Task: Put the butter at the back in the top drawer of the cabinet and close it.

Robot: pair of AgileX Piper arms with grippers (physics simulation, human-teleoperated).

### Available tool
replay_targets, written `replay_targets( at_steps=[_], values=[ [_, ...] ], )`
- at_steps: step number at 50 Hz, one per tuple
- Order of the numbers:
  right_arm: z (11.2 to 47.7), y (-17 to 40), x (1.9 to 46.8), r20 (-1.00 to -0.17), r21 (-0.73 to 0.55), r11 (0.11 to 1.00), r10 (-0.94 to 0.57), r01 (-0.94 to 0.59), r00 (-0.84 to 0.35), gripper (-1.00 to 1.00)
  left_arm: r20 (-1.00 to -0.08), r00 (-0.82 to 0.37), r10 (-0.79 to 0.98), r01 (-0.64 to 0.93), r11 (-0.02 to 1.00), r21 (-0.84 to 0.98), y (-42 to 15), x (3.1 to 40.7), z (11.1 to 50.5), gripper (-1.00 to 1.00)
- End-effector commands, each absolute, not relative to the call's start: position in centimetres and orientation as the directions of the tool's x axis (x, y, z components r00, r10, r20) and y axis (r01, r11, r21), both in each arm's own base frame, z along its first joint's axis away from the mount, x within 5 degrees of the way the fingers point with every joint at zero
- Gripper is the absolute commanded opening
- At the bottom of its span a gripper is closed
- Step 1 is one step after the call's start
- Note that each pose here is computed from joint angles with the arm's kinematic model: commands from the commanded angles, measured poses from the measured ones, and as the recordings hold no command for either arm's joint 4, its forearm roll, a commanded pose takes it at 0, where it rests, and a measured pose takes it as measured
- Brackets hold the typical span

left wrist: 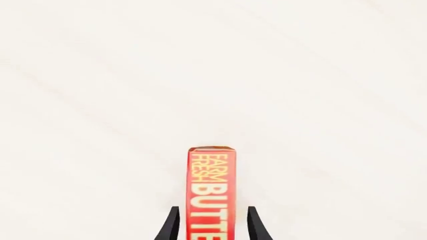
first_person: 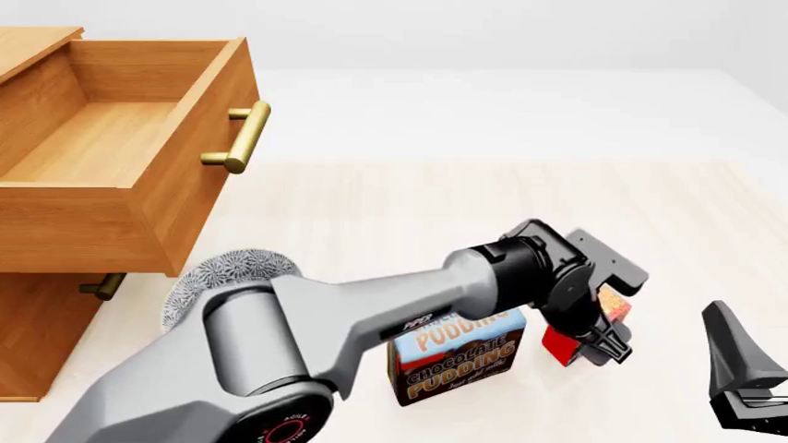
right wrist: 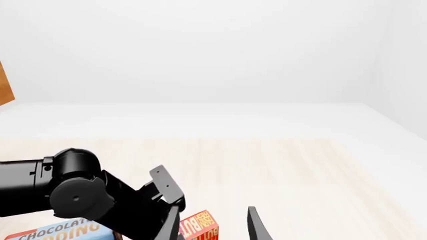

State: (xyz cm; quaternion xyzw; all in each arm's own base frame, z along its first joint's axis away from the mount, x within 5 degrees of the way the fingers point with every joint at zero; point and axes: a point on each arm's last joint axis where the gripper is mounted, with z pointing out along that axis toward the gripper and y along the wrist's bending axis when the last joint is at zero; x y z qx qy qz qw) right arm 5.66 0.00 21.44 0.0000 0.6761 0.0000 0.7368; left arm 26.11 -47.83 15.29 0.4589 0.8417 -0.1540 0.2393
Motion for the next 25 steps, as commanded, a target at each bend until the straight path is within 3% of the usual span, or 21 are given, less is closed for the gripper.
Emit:
replay_targets(
  at_steps=[1, 25],
  values=[
    [21.44, 0.0, 5.66, -0.996, 0.0, 1.0, 0.0, 0.0, 0.086, 1.0, -0.539, -0.47, 0.699, 0.844, 0.534, -0.045, -48.05, 25.89, 14.66, 1.0],
    [21.44, 0.0, 5.66, -0.996, 0.0, 1.0, 0.0, 0.0, 0.086, 1.0, -0.542, -0.478, 0.691, 0.838, 0.543, -0.048, -47.84, 26.13, 14.66, 1.0]
  ],
)
